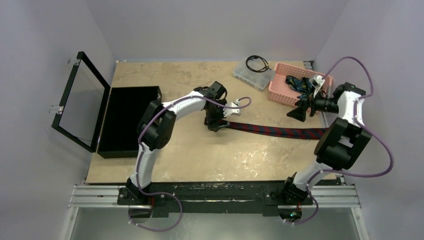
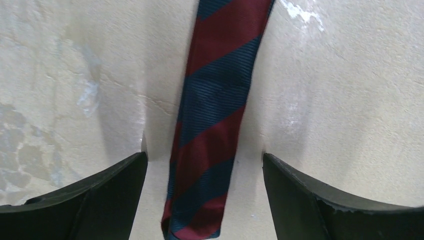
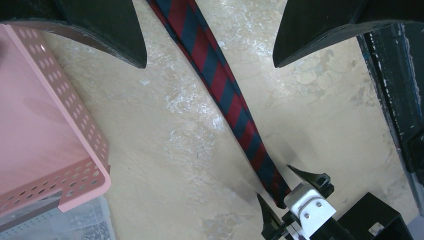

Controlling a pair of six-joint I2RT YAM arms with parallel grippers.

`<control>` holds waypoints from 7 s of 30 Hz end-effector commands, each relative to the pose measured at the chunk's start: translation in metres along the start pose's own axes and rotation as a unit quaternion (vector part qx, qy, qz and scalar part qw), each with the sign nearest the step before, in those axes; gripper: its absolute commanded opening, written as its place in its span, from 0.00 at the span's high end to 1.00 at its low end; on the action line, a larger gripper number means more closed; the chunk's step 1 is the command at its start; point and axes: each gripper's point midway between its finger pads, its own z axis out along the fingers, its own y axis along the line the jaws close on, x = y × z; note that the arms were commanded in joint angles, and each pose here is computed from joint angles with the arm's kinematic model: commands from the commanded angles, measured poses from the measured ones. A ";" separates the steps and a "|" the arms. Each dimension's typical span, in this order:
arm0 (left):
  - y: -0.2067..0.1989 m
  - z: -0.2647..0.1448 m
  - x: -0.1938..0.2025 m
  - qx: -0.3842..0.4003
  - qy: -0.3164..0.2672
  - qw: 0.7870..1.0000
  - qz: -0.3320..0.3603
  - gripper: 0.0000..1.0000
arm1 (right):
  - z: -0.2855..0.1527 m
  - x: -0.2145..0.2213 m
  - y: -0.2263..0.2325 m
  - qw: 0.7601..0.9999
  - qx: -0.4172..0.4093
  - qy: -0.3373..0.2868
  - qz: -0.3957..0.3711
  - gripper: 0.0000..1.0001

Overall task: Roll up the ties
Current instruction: Flatten out the tie at the center of the board, then roll the tie at the center of the board.

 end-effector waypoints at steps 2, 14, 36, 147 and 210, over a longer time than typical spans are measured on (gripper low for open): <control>-0.039 -0.010 -0.002 0.034 0.009 0.999 -0.010 0.16 | 0.002 0.001 -0.009 0.997 0.069 0.030 0.011 0.02; -0.098 -0.025 0.008 0.085 -0.031 0.992 -0.093 0.35 | 0.040 0.034 0.025 0.993 0.069 0.090 -0.019 0.02; -0.073 -0.169 -0.016 -0.033 -0.335 0.929 -0.155 0.00 | 0.145 0.004 0.084 0.987 0.142 0.078 -0.021 0.02; -0.078 -0.031 -0.064 -0.026 -0.376 0.925 -0.045 0.68 | 0.230 0.120 0.139 0.929 -0.103 0.207 0.289 0.92; -0.075 -0.004 -0.025 -0.033 -0.335 0.941 -0.040 0.34 | 0.216 0.129 0.096 0.927 -0.037 0.229 0.295 1.00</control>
